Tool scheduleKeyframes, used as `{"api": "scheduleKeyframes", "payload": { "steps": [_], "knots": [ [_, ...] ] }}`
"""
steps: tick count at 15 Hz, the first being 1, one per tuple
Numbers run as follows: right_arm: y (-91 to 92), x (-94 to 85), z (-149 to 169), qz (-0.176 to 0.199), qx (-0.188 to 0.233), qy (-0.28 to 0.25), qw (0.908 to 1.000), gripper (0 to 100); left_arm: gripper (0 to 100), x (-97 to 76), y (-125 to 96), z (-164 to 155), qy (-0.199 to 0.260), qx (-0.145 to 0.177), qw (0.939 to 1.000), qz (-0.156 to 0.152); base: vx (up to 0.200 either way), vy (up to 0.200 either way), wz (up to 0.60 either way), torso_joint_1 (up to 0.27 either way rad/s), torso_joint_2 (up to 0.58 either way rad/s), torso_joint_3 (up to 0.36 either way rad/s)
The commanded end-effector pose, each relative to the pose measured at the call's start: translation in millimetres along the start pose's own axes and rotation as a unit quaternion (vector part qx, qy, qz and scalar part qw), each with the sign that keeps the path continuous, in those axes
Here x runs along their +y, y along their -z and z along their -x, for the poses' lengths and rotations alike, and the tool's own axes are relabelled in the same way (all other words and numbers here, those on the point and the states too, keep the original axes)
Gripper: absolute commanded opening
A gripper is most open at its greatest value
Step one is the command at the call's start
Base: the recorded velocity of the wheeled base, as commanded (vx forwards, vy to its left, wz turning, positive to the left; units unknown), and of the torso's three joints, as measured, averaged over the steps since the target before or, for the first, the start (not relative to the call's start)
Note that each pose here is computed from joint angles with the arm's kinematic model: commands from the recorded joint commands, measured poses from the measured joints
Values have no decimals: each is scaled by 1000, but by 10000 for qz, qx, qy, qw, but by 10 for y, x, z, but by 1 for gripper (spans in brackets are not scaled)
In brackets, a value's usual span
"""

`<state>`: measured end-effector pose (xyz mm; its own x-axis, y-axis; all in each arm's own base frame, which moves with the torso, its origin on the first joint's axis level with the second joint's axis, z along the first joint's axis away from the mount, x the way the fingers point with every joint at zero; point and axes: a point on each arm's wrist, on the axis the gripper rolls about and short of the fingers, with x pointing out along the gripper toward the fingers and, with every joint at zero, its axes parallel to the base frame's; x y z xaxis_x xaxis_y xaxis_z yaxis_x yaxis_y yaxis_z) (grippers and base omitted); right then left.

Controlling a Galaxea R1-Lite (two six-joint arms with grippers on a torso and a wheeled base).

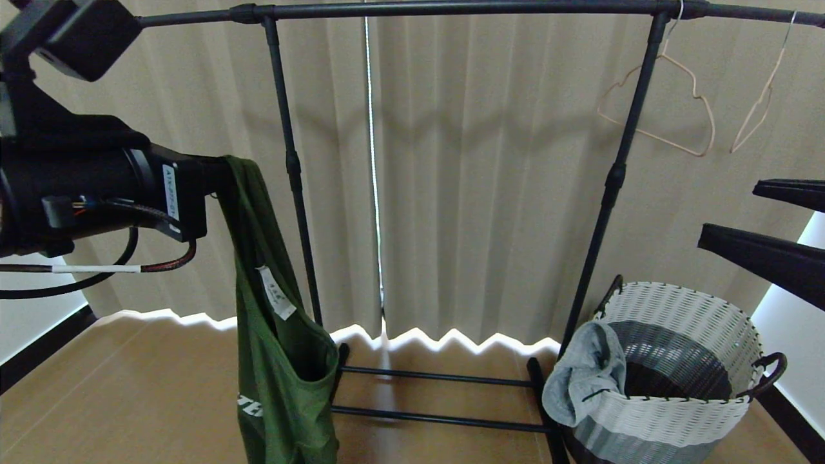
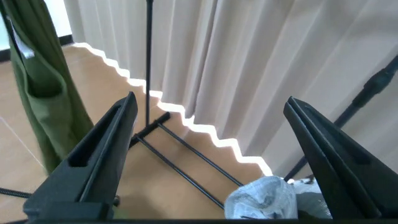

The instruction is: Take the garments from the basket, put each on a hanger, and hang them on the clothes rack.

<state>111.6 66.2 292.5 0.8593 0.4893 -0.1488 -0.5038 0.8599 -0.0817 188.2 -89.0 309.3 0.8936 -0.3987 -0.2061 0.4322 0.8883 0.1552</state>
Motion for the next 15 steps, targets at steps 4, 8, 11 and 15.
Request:
{"api": "scheduleKeyframes", "payload": {
  "steps": [4, 8, 11, 15],
  "knots": [
    [261, -68, 180, 193, 204, 626, 9976, 100, 0, 216, 274, 460, -704, 61, 9975, -38, 0, 0, 0, 0, 0, 0],
    [548, -145, 187, 279, 519, 1130, 9918, 100, 0, 215, 442, 710, -650, -10, 9979, 34, 0, 0, 0, 0, 0, 0],
    [762, -233, 157, 282, 309, 1665, 9852, 100, 0, 134, 661, 877, -545, 47, 9985, 43, 0, 0, 0, 0, 0, 0],
    [1023, -235, 181, 306, -55, 1908, 9811, 100, 0, 64, 832, 1056, -574, -446, 9973, 53, 0, 0, 0, 0, 0, 0]
  ]
}}
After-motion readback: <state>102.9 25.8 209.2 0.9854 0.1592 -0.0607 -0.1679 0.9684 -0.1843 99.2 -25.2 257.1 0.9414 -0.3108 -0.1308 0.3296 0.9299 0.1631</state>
